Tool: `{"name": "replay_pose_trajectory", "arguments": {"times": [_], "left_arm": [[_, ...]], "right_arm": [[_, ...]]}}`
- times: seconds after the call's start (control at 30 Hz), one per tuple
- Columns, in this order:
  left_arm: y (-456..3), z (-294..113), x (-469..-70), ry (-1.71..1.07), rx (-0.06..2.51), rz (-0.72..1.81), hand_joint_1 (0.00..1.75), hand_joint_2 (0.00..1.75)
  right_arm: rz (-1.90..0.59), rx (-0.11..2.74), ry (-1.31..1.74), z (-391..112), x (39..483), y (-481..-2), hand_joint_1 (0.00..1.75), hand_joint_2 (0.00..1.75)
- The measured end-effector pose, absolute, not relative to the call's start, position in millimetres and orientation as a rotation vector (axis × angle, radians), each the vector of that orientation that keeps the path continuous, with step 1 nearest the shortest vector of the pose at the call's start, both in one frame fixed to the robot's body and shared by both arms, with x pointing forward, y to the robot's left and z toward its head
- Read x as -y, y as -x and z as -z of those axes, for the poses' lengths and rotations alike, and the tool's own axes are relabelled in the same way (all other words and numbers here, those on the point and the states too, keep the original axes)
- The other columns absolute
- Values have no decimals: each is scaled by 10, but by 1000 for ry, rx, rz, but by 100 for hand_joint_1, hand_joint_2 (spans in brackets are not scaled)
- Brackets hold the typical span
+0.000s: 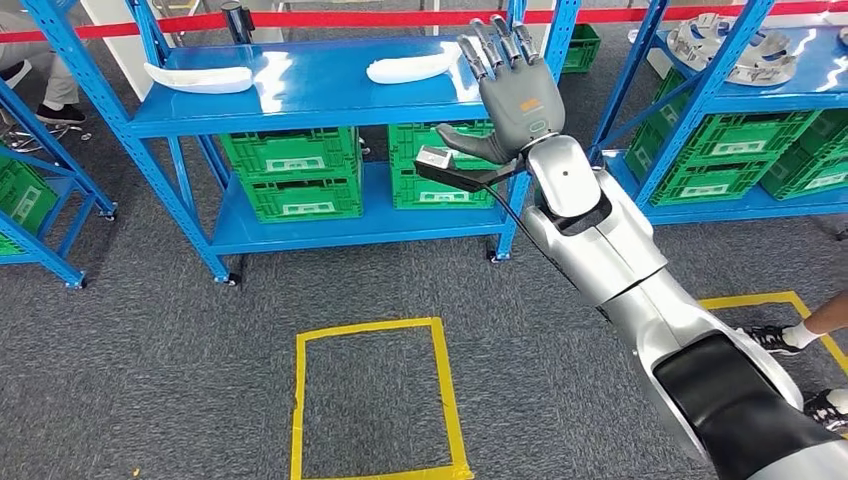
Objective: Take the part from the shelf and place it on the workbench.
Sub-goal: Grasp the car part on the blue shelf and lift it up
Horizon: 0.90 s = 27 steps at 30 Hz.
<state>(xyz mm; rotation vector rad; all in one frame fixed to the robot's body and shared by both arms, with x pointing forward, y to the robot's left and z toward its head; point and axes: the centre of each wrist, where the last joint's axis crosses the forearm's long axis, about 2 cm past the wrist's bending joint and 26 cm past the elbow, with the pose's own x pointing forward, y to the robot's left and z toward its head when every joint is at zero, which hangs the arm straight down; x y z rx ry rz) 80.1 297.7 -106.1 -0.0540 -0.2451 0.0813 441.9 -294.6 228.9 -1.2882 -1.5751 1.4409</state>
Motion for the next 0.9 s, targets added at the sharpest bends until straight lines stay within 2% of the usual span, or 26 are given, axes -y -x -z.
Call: {"name": "replay_pose_trajectory", "arguments": {"times": [0.43, 0.9], "left_arm": [[-785, 1064, -2964, 60, 242, -95, 0, 0], [-700, 1079, -2973, 63, 240, -120, 0, 0]], "right_arm": [[-1470, 1505, 1230, -1835, 3028, -4168, 0, 0], [-1495, 1571, 1163, -1710, 2661, -4082, 0, 0]]}}
